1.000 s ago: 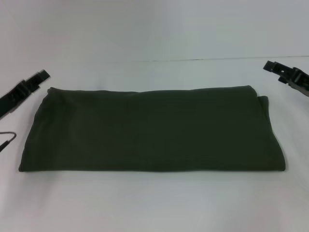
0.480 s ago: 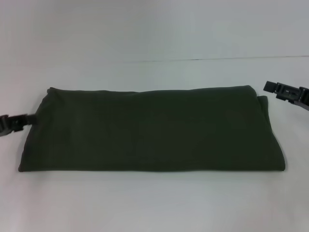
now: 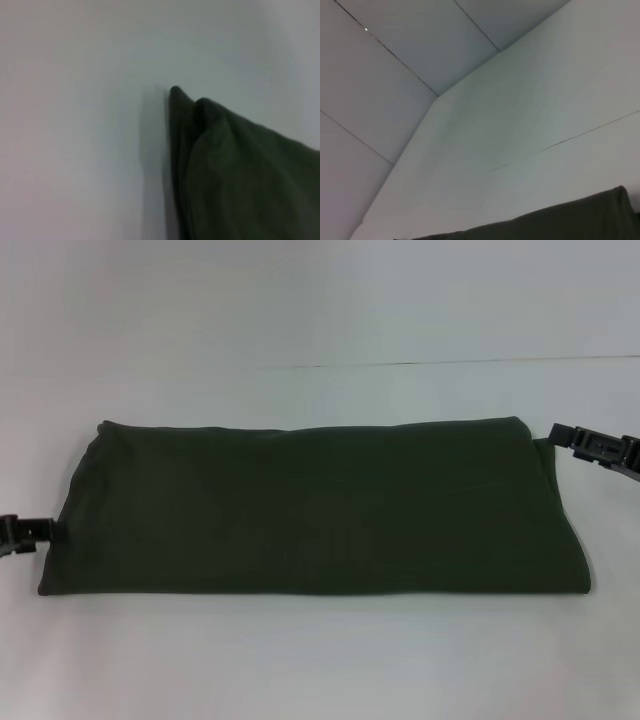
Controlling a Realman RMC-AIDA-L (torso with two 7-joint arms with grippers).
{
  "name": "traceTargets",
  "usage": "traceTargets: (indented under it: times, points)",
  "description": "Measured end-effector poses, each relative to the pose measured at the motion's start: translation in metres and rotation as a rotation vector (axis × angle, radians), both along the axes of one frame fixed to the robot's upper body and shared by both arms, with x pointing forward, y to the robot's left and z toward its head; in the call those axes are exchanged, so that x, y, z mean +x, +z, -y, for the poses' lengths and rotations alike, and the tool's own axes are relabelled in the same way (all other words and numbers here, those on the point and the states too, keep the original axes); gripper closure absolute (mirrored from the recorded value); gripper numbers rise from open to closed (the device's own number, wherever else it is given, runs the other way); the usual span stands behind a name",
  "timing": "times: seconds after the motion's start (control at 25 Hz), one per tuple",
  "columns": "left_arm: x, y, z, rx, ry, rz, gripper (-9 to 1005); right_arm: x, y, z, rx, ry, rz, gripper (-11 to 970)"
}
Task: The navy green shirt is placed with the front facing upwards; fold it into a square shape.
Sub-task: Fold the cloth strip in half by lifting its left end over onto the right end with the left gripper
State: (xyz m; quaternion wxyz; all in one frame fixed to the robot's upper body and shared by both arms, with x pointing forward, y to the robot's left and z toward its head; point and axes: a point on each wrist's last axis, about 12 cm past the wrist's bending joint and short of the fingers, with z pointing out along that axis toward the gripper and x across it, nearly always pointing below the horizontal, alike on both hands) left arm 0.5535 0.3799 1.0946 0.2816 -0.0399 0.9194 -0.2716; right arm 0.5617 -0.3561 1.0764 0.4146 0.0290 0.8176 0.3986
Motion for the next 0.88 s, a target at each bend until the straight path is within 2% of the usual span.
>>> traceTargets:
  times: [0.24,0.76,0.88]
  points:
    - [0.0,-0.005,0.004,0.041,-0.038,-0.057,429,0.001,-0.001,-0.002,-0.003,0.001,-0.002,132]
    - [0.005,-0.011,0.02,0.038,-0.103,-0.083,429,0.004,-0.002,-0.009,-0.019,0.02,-0.01,132]
    - [0.006,-0.011,0.02,0.042,-0.104,-0.081,468,0.004,-0.003,-0.01,-0.02,0.021,-0.012,132]
